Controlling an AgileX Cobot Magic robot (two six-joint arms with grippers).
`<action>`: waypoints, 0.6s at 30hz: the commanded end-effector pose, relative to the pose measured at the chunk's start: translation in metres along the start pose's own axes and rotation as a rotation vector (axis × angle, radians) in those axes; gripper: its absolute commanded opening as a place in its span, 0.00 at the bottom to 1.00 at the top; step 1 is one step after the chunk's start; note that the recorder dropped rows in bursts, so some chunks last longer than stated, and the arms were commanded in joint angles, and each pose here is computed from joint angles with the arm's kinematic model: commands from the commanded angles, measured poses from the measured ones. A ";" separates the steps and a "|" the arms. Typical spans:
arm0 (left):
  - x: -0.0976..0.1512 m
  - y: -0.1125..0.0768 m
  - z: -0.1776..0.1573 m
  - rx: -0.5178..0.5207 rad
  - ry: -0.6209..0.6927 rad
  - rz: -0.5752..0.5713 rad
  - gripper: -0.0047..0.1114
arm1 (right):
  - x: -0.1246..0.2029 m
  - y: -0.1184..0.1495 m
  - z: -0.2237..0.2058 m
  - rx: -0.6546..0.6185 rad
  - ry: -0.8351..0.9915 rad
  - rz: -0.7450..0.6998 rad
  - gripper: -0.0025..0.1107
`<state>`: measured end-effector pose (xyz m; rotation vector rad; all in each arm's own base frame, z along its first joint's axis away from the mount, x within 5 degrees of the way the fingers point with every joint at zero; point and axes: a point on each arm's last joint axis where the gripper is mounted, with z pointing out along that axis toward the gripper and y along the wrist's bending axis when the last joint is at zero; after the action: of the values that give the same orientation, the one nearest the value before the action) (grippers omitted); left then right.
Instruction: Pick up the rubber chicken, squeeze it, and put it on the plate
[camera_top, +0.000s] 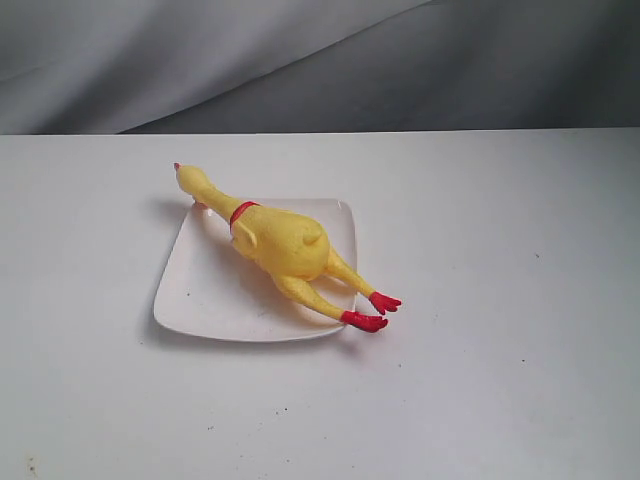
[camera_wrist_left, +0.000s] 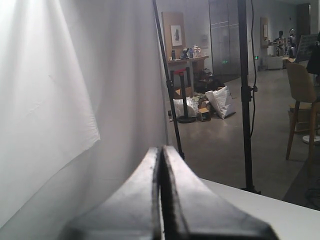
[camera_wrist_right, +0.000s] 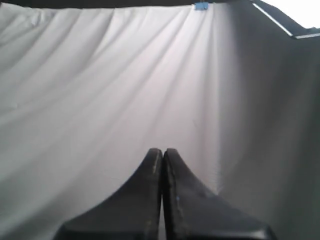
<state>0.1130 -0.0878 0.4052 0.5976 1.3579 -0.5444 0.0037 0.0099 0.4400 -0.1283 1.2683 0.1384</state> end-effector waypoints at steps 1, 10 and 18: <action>-0.002 -0.001 -0.001 0.004 -0.006 -0.002 0.05 | 0.007 0.000 -0.017 0.085 0.048 -0.001 0.02; -0.002 -0.001 -0.001 0.004 -0.006 -0.006 0.05 | 0.071 -0.003 -0.019 0.151 0.089 0.020 0.02; -0.002 -0.001 -0.001 0.004 -0.006 -0.006 0.05 | 0.148 -0.010 -0.020 0.203 0.137 0.061 0.02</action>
<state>0.1130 -0.0878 0.4052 0.5976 1.3579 -0.5444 0.0244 0.0035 0.3108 0.0567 1.4185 0.0683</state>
